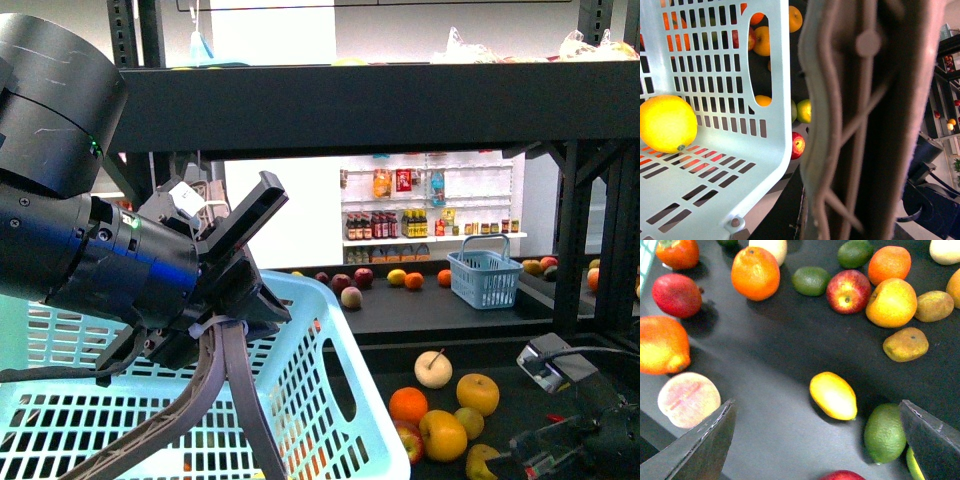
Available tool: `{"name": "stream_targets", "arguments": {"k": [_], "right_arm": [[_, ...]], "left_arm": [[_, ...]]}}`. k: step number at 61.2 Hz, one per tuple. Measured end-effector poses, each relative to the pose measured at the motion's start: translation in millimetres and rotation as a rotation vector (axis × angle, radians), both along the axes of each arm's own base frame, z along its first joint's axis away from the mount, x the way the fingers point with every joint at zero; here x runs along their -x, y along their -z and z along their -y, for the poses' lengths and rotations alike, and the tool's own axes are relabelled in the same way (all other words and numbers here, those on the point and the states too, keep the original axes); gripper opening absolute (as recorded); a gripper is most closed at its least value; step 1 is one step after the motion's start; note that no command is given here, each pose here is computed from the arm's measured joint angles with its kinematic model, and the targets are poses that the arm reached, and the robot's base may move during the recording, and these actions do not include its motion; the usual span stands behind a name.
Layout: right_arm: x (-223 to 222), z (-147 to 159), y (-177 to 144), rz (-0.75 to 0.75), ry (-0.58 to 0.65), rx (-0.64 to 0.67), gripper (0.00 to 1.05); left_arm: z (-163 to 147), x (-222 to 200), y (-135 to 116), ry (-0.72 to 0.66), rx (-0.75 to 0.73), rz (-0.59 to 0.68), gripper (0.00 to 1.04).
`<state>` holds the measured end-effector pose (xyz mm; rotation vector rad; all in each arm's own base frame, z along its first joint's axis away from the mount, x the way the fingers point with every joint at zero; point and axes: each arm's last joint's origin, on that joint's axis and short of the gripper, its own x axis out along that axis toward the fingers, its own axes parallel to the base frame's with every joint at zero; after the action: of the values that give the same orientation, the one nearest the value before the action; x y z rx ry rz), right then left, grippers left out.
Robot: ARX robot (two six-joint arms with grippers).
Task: Pick lemon from shelf
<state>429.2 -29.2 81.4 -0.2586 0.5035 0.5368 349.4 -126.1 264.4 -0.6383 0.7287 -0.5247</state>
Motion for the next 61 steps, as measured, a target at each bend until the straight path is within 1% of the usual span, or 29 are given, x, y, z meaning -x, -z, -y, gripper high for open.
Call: {"name": "stream_targets", "arguments": {"k": [8,12,18,26,38,43,46,52,61], "right_arm": [[-2,7,25,-0.014,-0.107,0.057,0.97],[-2,10,47,-0.052,-0.175,0.098,0.97],[-3,11,70,-0.077,-0.232,0.146,0.97],[-10,11,90,-0.07,-0.287,0.171,0.97],[-27,9,106,-0.013,-0.329,0.209,0.97],[-40,7,117,0.04,-0.337,0.273,0.97],[-50,5,126,0.064,-0.335,0.304,0.97],[-59,2,135,0.077,-0.332,0.324,0.97],[-76,1,141,0.092,-0.309,0.36,0.97]], "left_arm": [[0,0,0,0.001,0.0,0.0,0.14],[0,0,0,0.0,0.0,0.0,0.14],[0,0,0,-0.001,0.0,0.0,0.14],[0,0,0,0.0,-0.001,0.001,0.14],[0,0,0,0.001,0.0,0.0,0.14],[0,0,0,0.0,0.0,0.0,0.14],[0,0,0,0.0,0.0,0.0,0.14],[0,0,0,0.0,-0.001,0.0,0.14],[0,0,0,0.0,-0.001,0.0,0.14]]}}
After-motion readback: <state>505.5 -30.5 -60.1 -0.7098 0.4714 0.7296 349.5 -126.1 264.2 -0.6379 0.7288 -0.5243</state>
